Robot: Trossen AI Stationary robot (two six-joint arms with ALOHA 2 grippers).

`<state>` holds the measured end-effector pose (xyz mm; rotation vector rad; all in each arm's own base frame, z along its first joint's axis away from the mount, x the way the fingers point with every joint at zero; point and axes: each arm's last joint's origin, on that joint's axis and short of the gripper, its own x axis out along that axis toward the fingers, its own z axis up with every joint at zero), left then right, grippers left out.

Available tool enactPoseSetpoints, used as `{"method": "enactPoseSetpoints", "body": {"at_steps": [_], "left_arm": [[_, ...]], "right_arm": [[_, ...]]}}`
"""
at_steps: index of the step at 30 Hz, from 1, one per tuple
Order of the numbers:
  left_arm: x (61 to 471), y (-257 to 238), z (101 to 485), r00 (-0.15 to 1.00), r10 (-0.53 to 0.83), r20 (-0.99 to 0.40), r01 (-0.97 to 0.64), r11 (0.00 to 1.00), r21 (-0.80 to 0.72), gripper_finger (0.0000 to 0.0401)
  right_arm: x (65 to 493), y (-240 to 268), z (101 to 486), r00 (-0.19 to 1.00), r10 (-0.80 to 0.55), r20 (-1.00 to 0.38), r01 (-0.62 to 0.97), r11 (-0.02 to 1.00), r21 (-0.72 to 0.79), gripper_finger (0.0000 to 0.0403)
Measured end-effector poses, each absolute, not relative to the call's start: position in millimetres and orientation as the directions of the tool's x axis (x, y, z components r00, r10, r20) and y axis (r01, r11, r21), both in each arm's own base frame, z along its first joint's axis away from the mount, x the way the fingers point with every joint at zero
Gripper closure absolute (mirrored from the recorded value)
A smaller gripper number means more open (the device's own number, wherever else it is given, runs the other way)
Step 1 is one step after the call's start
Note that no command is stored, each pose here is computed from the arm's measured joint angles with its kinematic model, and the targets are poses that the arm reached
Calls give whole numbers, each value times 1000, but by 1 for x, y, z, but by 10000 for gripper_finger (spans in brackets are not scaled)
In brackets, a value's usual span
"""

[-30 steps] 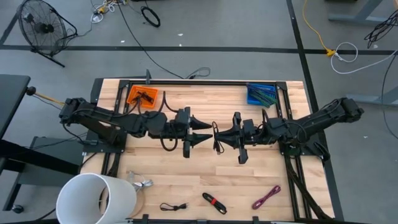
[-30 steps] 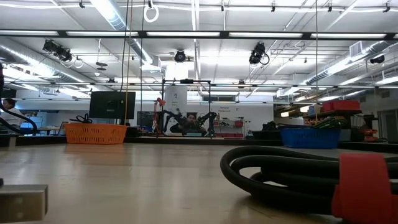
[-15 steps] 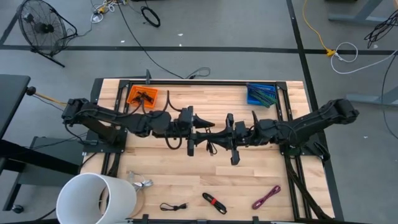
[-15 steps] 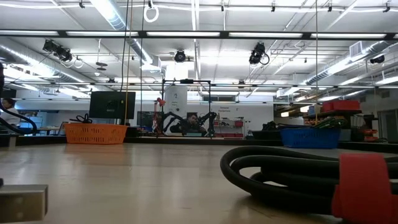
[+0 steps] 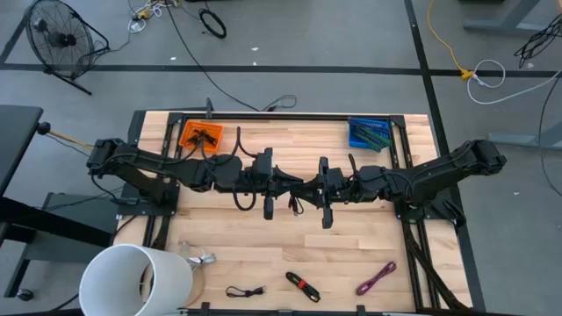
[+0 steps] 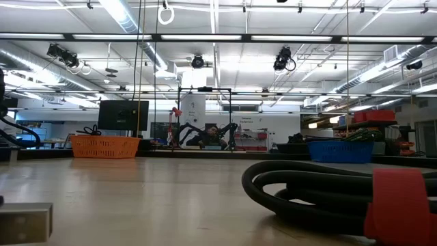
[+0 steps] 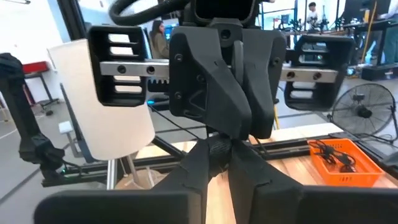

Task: Pick & Place USB Port
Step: Put the black charger cable into the orange bin

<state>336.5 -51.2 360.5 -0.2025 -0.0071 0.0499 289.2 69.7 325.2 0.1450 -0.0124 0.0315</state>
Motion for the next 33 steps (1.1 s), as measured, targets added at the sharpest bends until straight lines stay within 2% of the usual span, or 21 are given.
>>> {"method": "enactPoseSetpoints", "body": {"at_steps": [5,10,16,20,25,33], "left_arm": [[330,-40,363,995,93,-40,-99,977,-188,389],[328,-30,358,982,159,-104,-175,969,-173,390],[326,-18,355,963,225,-152,-247,958,-146,390],[317,-3,351,907,347,-239,-375,923,-82,390],[298,24,335,727,541,-423,-571,818,65,390],[266,61,321,395,749,-532,-769,587,255,390]], "right_arm": [[289,68,322,1000,9,-29,-5,992,124,361],[290,63,317,993,-83,-81,91,991,94,350],[289,53,303,971,-114,-212,134,988,81,286],[285,52,290,933,-120,-338,158,983,88,235],[277,58,274,868,-112,-485,210,966,152,195],[284,85,252,837,-54,-545,167,973,161,178]]}}
